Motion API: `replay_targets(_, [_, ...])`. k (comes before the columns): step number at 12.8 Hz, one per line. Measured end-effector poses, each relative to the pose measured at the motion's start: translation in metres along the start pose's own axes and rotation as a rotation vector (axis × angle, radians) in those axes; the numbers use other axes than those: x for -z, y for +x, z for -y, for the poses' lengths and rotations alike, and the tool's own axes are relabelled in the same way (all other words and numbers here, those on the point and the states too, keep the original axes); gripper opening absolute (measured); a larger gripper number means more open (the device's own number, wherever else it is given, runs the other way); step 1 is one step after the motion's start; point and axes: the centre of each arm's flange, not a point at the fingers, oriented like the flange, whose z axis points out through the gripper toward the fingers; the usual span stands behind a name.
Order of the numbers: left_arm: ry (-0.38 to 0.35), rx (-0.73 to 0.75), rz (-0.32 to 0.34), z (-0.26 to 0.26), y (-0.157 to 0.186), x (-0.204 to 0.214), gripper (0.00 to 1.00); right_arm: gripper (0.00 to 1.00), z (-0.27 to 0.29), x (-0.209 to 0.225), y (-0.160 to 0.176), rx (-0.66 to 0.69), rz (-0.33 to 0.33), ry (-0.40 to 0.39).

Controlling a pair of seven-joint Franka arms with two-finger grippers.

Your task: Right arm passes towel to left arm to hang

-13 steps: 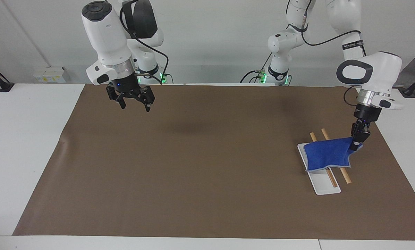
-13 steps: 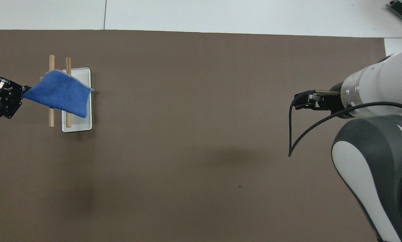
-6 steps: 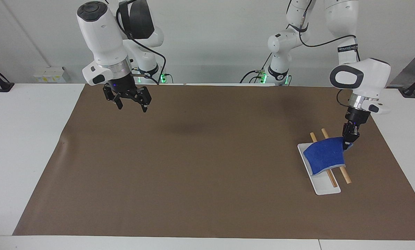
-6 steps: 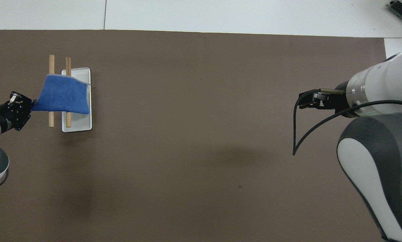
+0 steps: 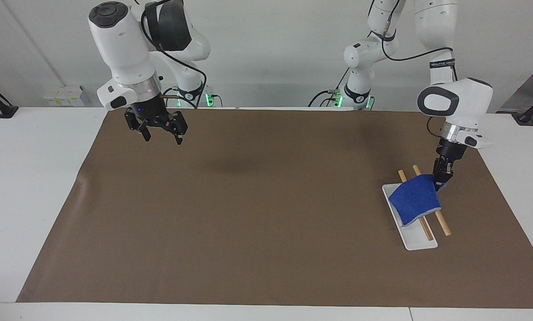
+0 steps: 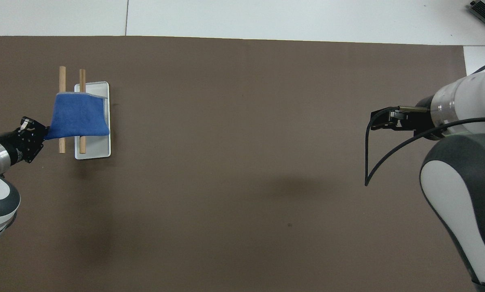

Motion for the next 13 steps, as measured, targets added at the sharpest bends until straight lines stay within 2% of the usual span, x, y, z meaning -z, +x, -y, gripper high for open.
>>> replay_targets(1, [0.000,0.000,0.000,0.000,0.000,0.000,0.11,1.00,-0.004,0.000,0.001,-0.004,-0.001,0.000])
replay_targets(6, [0.000,0.002,-0.003,0.001,0.001,0.000,0.77,1.00,-0.029,0.005,0.006,0.034,-0.008,-0.003])
replay_targets(8, [-0.002,0.001,-0.004,0.000,0.003,0.002,0.78,1.00,-0.042,0.014,0.004,0.027,-0.009,-0.006])
replay_targets(9, [-0.005,-0.003,0.001,-0.002,0.005,0.003,0.76,1.00,-0.048,0.017,0.004,0.023,-0.009,-0.007])
replay_targets(13, [0.005,-0.055,0.104,-0.009,0.046,0.027,0.74,1.00,-0.067,0.023,0.001,0.020,0.013,-0.006])
